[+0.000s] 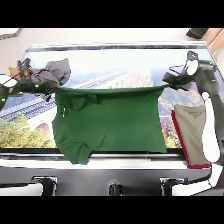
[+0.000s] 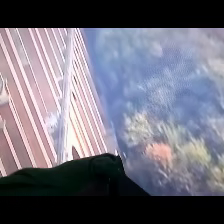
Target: Fold the shirts.
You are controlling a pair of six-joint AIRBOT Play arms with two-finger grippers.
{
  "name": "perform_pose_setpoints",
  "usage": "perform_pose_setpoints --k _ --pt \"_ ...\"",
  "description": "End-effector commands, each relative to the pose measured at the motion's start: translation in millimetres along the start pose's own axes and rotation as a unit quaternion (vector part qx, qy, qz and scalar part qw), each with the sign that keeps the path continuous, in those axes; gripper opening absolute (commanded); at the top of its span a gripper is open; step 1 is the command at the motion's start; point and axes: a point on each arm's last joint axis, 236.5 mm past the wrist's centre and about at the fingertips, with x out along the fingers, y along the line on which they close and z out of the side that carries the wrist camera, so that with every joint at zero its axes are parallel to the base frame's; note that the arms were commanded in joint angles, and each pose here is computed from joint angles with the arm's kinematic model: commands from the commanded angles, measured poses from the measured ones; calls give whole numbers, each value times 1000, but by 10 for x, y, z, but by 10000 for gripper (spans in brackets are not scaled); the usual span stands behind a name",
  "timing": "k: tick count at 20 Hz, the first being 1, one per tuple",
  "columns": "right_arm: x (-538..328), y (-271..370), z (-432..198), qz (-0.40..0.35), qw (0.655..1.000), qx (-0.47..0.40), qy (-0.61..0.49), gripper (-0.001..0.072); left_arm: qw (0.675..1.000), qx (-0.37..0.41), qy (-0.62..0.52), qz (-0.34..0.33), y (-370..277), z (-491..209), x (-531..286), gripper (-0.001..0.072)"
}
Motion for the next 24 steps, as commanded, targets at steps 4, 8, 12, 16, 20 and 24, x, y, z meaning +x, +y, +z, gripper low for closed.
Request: perform_pose_setpoints --k 4,8,12,16,20,24 --pt "129 276 780 65 983 40 -167 33 989 18 -144 22 58 868 256 37" --pt "360 133 303 29 996 41 -68 33 998 -21 -66 8 87 509 440 37" --pt "365 -76 -127 -16 1000 5 23 32 999 -1 42 13 85 1 432 36" --pt "256 -290 -781 -52 983 -60 164 33 971 -20 238 34 267 -915 179 37" --pt "260 -475 -1284 -78 957 -69 270 33 945 -42 321 46 394 -1445 130 37" --pt "295 -393 -1324 -64 958 -54 276 33 943 -52 324 50 423 -1524 184 99"
